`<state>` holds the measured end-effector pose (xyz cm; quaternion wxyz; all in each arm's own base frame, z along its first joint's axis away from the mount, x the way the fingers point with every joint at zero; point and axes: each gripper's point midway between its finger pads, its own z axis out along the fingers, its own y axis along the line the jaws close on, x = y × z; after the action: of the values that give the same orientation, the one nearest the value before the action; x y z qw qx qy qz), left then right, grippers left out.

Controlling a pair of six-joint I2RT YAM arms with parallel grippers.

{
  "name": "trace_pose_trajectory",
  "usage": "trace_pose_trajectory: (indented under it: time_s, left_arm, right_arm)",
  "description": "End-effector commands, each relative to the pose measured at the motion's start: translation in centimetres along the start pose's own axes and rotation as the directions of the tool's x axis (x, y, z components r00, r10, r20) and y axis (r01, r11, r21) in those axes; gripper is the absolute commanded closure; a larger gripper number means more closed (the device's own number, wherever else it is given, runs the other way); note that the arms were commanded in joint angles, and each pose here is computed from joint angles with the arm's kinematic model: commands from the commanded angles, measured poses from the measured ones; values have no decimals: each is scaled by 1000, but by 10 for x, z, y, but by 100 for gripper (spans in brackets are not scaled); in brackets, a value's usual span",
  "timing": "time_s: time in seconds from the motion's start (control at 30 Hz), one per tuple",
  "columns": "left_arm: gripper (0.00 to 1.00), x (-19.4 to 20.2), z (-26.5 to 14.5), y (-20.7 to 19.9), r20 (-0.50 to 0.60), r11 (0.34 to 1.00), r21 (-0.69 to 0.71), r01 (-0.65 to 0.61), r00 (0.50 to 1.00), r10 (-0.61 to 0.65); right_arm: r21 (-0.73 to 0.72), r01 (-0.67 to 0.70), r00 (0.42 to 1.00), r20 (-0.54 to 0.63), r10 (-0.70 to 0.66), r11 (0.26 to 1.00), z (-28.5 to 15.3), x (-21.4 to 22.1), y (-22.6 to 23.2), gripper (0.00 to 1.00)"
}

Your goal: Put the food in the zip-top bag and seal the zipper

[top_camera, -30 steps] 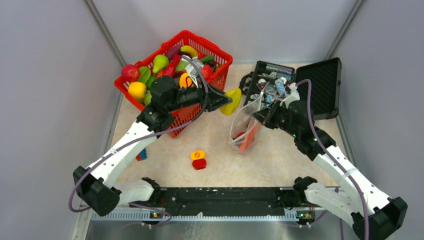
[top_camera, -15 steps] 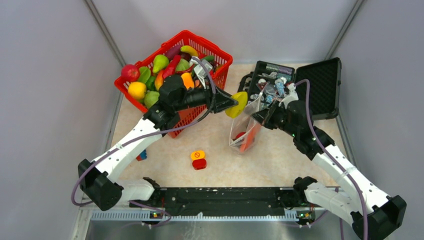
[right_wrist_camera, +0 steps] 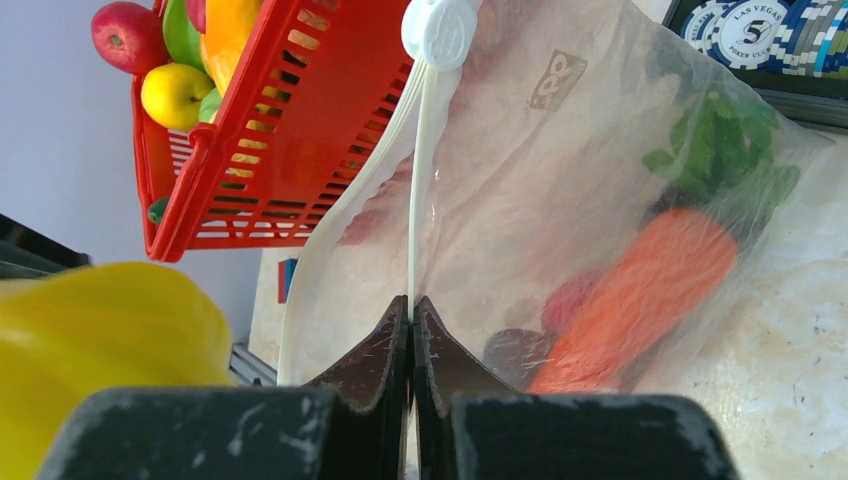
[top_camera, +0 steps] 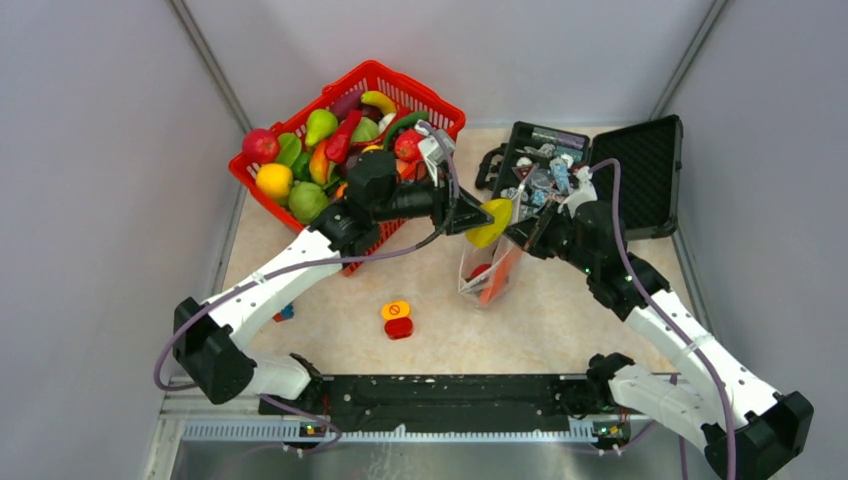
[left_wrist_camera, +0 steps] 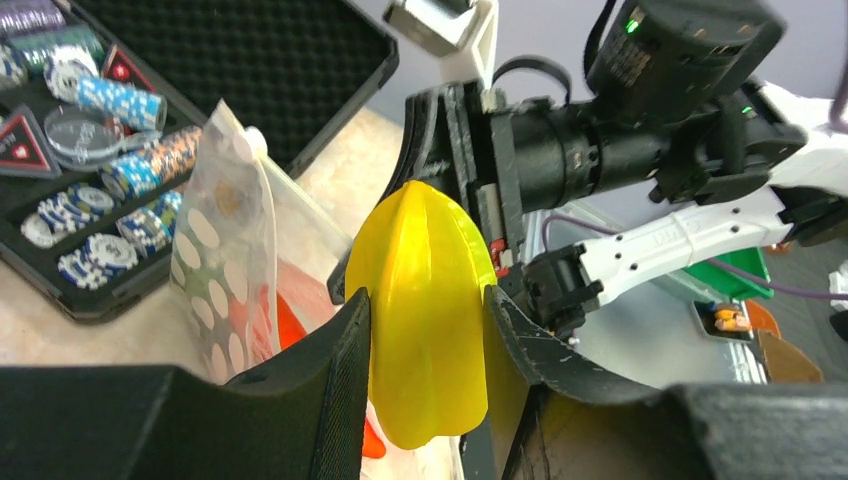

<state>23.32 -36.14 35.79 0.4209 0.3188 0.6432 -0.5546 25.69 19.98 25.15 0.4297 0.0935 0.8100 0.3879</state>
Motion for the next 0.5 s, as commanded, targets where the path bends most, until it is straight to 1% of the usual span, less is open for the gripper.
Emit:
trace_pose_trajectory:
  time_s: [0.0,0.07,0.2,0.3,0.37,0.47]
  left_arm:
    - [89,7,7,10,-30,996,-61,-67,997,65]
    - [89,14,9,18,-38,994,-92,-58,998,54]
    - [89,35,13,31,-99,989,-143,-40,995,26]
    - [89,44,12,52,-121,967,-249,-55,992,25]
    - [86,48,10,64,-126,951,-299,-74,991,37]
    - [80,50,11,71,-148,943,-320,-94,988,48]
  right_arm:
    - [-60,5,998,67,-1,998,-8,-20,21,100]
    - [-63,2,997,74,2,998,-9,-22,22,100]
    - [-77,-16,995,97,23,997,-12,-27,26,100]
    - [-94,-28,994,105,37,995,-14,-29,30,100]
    - [-104,-40,993,110,51,994,-16,-31,33,100]
    - [-129,-75,989,120,90,989,-18,-33,38,100]
